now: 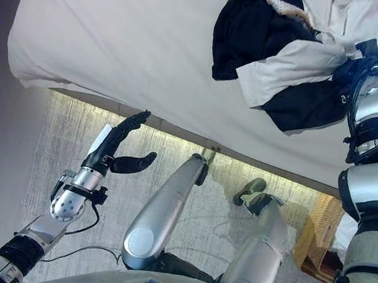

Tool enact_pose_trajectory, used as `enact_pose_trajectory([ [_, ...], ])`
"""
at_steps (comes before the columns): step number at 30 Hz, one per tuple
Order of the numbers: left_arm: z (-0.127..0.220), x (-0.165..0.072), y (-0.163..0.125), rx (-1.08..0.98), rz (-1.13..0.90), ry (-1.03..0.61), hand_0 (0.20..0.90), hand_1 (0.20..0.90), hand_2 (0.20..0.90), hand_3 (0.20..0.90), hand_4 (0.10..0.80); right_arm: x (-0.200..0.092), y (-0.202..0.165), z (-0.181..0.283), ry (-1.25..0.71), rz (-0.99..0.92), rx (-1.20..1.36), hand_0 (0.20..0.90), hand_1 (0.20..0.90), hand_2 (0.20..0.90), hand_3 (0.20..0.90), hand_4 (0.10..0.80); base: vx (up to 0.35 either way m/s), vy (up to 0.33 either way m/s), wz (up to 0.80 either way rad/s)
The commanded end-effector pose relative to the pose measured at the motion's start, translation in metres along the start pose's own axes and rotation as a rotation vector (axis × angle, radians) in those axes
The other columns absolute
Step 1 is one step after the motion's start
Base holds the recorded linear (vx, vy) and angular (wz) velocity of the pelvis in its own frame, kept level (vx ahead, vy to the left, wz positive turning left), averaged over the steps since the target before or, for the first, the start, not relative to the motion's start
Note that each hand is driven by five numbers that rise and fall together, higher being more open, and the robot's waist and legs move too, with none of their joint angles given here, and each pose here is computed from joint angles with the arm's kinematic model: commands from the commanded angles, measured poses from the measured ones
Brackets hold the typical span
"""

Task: Pick up the clothes from the bed and place them into the basket

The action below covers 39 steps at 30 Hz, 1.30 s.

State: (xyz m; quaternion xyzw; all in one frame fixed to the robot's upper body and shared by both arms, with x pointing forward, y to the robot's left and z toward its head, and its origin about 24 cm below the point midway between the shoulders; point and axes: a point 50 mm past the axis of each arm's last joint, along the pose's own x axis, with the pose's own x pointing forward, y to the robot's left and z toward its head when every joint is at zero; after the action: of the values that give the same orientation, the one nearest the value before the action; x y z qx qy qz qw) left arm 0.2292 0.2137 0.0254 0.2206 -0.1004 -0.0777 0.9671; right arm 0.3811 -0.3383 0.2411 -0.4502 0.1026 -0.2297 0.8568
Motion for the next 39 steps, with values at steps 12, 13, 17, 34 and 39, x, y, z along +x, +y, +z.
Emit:
enact_pose_trajectory([
  [12,-0.010,-0.008,0.010,-0.011,0.017,0.043,0.900,0.900,0.900,0.900,0.800,-0.004,-0.062,-0.033,0.021,-0.146,0.087,0.300,0.300,0.300,0.200,0.100,0.032,0.009,-0.13],
  [13,-0.012,-0.009,0.009,-0.009,0.013,0.053,0.900,0.900,0.900,0.900,0.800,-0.005,-0.062,-0.035,0.023,-0.140,0.095,0.300,0.300,0.300,0.200,0.100,0.056,-0.010,-0.08],
  [17,-0.021,-0.014,0.005,0.017,-0.017,0.107,0.900,0.900,0.900,0.900,0.800,-0.006,-0.064,-0.041,0.021,-0.129,0.125,0.300,0.300,0.300,0.200,0.100,-0.027,0.005,-0.10],
  [34,-0.046,-0.023,-0.003,0.040,-0.070,0.257,0.900,0.900,0.900,0.900,0.800,-0.014,-0.075,-0.083,0.117,-0.063,0.188,0.300,0.300,0.300,0.200,0.100,0.073,-0.024,-0.09],
  [39,-0.044,-0.017,-0.002,0.055,-0.066,0.231,0.900,0.900,0.900,0.900,0.800,-0.015,-0.070,-0.087,0.130,-0.037,0.175,0.319,0.319,0.319,0.222,0.122,-0.086,-0.030,-0.01],
])
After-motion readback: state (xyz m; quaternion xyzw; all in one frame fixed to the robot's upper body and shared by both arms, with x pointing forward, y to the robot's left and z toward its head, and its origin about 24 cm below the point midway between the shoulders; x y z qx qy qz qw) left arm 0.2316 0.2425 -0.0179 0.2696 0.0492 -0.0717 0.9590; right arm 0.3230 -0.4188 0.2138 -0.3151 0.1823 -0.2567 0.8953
